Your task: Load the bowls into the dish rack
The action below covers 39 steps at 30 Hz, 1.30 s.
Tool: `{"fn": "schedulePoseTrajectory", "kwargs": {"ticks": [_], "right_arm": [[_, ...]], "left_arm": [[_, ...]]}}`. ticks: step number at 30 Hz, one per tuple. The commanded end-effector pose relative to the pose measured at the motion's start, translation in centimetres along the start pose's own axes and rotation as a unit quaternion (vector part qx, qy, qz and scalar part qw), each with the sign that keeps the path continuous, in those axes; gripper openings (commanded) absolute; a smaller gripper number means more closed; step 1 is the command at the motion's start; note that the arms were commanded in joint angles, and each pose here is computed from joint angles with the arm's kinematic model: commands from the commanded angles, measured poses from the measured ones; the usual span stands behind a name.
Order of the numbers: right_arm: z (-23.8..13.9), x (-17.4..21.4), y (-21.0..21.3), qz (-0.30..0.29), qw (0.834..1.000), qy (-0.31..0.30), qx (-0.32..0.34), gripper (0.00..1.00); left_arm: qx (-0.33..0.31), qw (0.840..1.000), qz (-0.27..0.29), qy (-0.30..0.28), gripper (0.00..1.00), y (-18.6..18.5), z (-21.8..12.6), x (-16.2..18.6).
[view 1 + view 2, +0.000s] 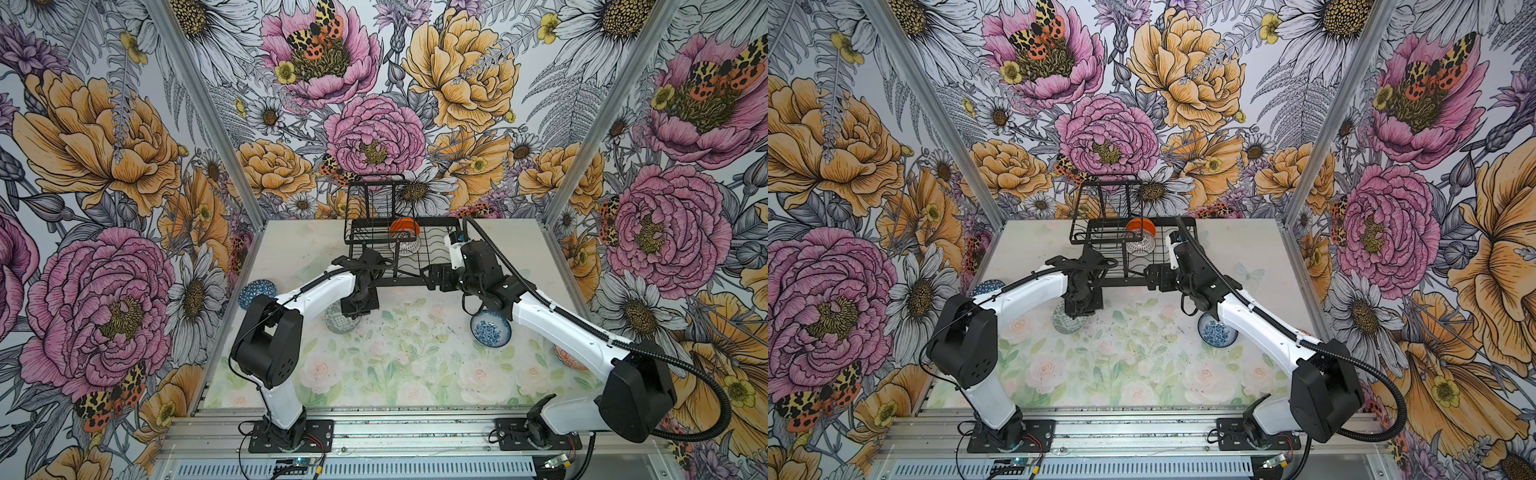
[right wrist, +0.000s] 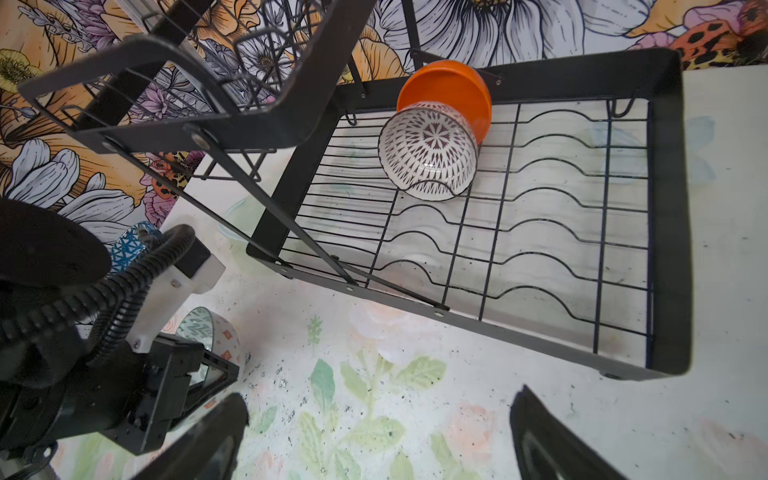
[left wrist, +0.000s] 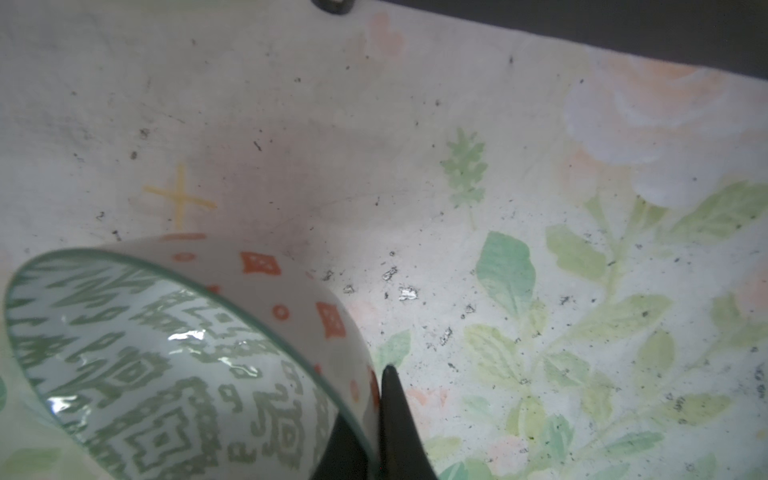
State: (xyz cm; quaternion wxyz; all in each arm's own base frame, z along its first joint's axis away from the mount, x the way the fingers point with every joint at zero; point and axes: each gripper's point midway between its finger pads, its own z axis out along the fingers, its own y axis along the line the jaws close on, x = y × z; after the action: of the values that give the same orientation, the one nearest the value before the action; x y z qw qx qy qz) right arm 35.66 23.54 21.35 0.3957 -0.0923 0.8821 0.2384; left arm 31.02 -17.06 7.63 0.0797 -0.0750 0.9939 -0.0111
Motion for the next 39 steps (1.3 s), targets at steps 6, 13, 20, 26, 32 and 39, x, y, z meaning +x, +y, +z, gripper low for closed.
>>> {"fn": "schedulePoseTrajectory", "kwargs": {"ticks": [6,13,20,26,32,39], "right_arm": [[-1.9,0.2,-0.4,0.03,0.999,-0.015,-0.002,0.99],[-2.1,1.9,-0.9,0.053,0.999,-0.002,-0.002,0.99],[-2.4,2.3,-1.1,0.045,0.999,0.0,-0.001,0.99],[-2.2,2.2,-1.3,0.057,0.998,0.004,-0.006,0.99],[-2.5,1.6,-1.6,0.062,0.998,-0.003,-0.006,0.99],[-3.1,0.4,-2.1,0.061,0.998,-0.019,-0.002,0.99]], "left_arm": [[0.008,1.0,0.017,-0.003,0.0,-3.3,0.5,-0.8],[0.009,0.999,0.03,0.016,0.0,-5.4,1.7,0.3],[0.004,0.999,0.043,0.022,0.11,-6.7,2.4,1.4],[0.005,0.999,0.042,0.017,0.18,-7.4,2.6,1.1],[0.011,0.999,0.039,0.004,0.26,-7.9,1.9,0.2],[0.032,0.999,0.023,-0.036,0.38,-7.5,-1.1,-2.0]]}}
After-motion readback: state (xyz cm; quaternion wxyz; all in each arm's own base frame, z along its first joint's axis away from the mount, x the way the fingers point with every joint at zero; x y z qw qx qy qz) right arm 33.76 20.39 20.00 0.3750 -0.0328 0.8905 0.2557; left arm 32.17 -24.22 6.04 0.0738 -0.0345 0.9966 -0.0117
